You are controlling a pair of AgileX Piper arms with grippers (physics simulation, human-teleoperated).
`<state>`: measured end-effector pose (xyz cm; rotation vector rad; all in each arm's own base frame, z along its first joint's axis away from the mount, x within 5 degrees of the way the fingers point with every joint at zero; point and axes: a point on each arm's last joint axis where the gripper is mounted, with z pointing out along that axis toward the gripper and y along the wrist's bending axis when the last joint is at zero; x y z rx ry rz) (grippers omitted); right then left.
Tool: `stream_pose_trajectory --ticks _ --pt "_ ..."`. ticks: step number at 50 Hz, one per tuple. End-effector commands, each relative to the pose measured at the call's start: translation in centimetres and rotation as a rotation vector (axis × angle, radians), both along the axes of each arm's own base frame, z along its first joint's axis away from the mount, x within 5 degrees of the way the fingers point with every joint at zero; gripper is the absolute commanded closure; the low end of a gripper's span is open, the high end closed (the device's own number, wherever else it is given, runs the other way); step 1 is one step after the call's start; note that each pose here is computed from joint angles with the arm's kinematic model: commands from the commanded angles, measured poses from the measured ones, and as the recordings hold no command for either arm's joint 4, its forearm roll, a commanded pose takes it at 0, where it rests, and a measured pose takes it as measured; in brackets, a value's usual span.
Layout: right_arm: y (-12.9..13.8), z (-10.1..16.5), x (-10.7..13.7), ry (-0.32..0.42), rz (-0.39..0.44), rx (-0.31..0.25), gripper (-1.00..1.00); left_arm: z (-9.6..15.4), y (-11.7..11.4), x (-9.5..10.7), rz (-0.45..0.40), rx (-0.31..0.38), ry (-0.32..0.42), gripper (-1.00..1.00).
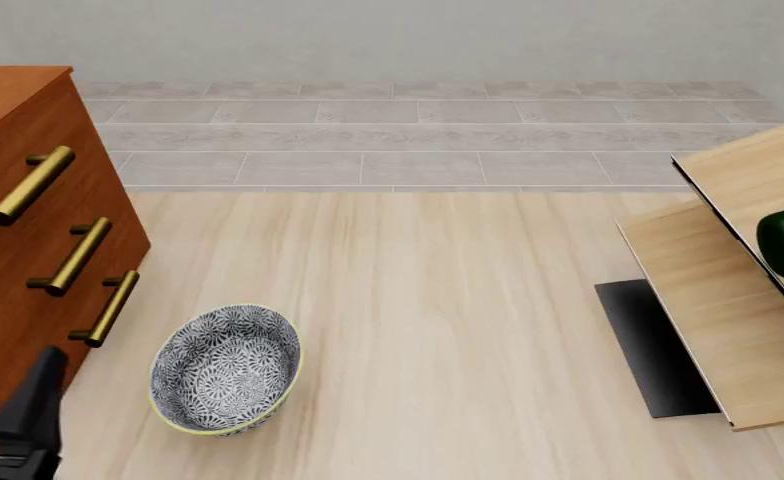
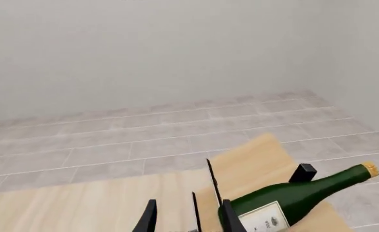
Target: Put the wine bottle on the wine rack.
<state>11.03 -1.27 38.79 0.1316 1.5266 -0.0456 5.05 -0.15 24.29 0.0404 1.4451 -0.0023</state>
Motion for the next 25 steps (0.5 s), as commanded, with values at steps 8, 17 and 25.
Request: stream_pose_trajectory --ticks 8,17,25 --pt "0.9 -0.3 -3.4 -0.037 0.056 -0.077 -1.00 1.6 0.1 -0.5 0.013 0.001 -0.015 -1.00" --pt "0.9 -1.2 -4.3 -0.019 0.062 -0.085 -1.00 2.1 0.1 -0.7 0.015 0.006 -0.019 -1.00" --pt "1.1 -1.8 -5.5 -0.035 0.078 -0.107 -1.00 2.4 0.1 -0.9 0.017 0.009 -0.022 -1.00"
